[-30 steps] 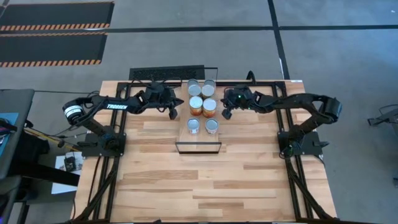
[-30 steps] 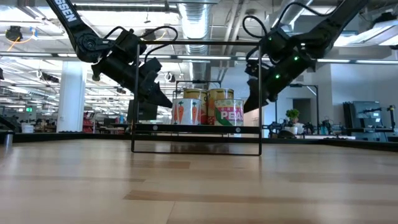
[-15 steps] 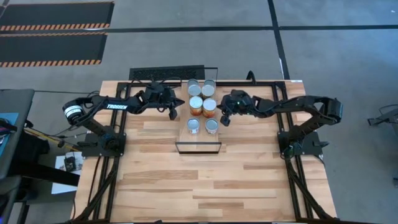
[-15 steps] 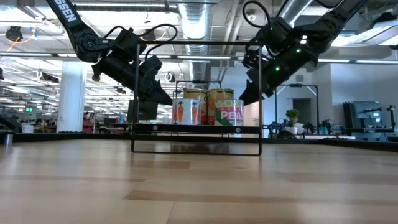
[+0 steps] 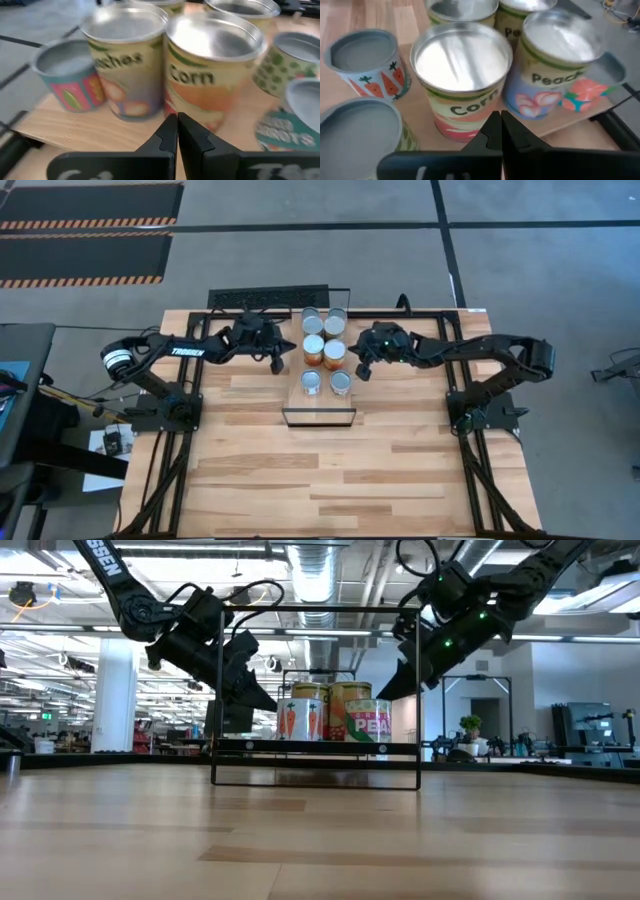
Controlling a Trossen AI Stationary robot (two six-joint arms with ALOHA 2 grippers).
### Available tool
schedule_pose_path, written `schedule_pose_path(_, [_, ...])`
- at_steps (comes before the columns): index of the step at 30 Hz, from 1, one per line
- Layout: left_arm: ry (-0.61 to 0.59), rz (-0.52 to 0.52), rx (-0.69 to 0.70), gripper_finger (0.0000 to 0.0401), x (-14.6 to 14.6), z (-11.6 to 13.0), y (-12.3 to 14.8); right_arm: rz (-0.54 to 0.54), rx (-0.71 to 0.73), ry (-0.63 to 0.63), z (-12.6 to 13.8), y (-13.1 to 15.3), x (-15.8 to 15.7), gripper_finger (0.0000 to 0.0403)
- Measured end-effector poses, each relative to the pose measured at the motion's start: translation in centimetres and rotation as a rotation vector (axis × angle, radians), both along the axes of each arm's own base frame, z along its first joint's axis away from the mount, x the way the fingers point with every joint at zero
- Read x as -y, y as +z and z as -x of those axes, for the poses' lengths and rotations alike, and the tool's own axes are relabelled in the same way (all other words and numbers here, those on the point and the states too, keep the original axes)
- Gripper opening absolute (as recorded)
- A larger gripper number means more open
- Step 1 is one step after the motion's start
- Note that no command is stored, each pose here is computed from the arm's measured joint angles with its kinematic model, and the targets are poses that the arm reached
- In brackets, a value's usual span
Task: Pick and place cans onto a shelf
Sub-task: Adjust the large blue can on the shelf
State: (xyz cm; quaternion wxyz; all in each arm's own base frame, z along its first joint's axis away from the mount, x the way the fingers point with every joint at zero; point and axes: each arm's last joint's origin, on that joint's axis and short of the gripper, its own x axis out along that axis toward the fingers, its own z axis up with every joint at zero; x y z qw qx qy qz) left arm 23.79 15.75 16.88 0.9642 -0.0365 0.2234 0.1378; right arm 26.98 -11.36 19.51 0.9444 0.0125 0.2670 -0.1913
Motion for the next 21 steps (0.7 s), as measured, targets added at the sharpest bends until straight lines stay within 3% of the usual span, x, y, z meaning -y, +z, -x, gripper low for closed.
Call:
schedule_pose_path(6, [-0.081,0.043,-0.029,0.0000,1.0,0.8,-1.5,-0.022,-0.079,0.026,1.3,0.6,-1.1,0.0005])
schedule_pose_path(10, [-0.147,0.048,-0.011,0.0000,2.0,1.3,-2.5,-0.064,-0.101,0.111,2.3,-0.2,-3.1,0.0004])
schedule_pose_path(16, [-0.225,0.067,0.026,0.0000,3.1,1.3,-2.9,-0.120,-0.044,0.192,3.4,-1.9,-5.7,0.0003])
schedule_pose_path(21, [-0.308,0.068,0.029,0.0000,4.7,0.5,-2.9,-0.117,0.001,0.238,2.3,-2.6,-6.7,0.0003])
